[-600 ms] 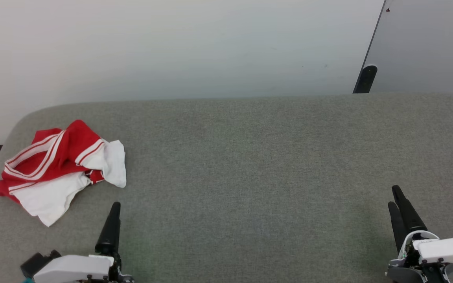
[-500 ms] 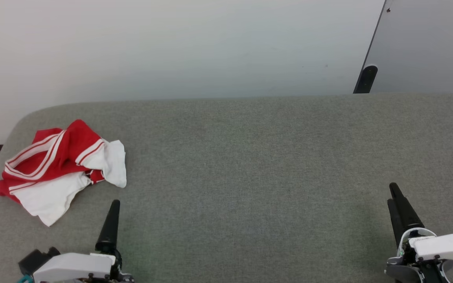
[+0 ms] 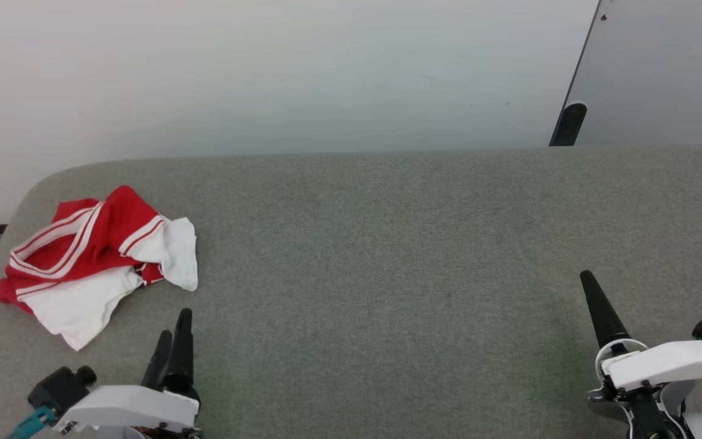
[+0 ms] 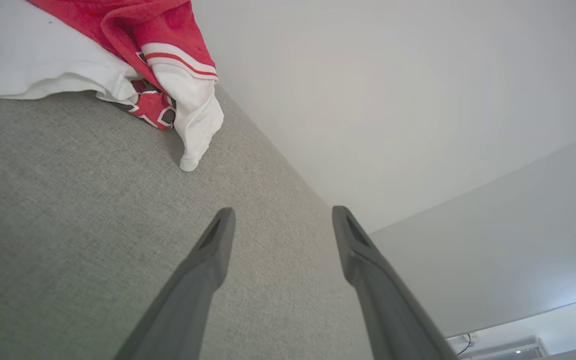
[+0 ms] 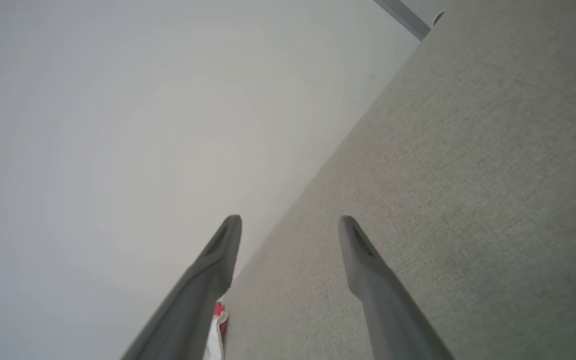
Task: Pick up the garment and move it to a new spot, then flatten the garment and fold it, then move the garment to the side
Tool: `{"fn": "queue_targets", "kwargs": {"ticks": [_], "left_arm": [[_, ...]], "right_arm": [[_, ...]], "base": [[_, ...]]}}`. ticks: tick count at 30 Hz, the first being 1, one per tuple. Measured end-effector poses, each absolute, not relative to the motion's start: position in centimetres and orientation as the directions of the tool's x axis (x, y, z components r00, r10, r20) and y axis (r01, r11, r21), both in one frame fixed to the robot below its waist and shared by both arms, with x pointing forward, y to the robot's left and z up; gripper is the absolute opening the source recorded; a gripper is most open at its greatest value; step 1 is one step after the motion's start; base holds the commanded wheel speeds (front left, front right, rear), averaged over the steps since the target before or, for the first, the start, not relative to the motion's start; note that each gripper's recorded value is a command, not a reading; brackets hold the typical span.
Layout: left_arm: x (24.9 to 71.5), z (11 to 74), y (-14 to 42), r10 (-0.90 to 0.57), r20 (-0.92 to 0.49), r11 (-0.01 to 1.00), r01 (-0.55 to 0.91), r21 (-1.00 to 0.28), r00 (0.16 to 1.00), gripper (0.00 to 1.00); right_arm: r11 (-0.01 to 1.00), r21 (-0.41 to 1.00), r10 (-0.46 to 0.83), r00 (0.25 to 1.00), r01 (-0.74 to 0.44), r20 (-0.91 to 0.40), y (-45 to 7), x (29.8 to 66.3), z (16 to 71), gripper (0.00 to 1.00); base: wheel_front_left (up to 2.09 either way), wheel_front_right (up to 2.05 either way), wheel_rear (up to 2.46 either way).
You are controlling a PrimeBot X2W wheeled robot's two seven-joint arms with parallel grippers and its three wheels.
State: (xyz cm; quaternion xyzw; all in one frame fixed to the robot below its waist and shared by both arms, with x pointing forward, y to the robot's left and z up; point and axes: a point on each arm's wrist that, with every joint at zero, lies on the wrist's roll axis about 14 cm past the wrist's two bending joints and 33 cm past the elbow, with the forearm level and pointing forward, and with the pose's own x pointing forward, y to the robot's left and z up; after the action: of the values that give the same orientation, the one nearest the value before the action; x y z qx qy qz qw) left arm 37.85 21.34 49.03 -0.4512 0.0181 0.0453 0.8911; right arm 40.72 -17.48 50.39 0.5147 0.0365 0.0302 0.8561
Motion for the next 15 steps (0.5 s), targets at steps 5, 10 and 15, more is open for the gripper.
{"fn": "queue_targets", "kwargs": {"ticks": [5,10,15], "left_arm": [[37.82,49.14,21.27,0.06,-0.068,0.677,-0.09,-0.73,0.996,1.0],[37.86,49.49,21.17,0.056,-0.054,0.744,-0.077,-0.663,0.997,1.0],[37.86,49.68,21.06,0.051,-0.044,0.801,-0.067,-0.594,0.998,1.0]], "right_arm": [[0.548,0.836,0.101,0.995,-0.033,-0.027,-17.19,40.96,50.53,1.0],[0.638,0.768,0.113,0.993,-0.058,-0.018,-17.15,41.25,50.86,1.0],[0.707,0.704,0.116,0.993,-0.071,-0.017,-17.14,41.35,50.8,1.0]], "base": [[0.0,0.0,0.0],[0.0,0.0,0.0],[0.0,0.0,0.0]]}}
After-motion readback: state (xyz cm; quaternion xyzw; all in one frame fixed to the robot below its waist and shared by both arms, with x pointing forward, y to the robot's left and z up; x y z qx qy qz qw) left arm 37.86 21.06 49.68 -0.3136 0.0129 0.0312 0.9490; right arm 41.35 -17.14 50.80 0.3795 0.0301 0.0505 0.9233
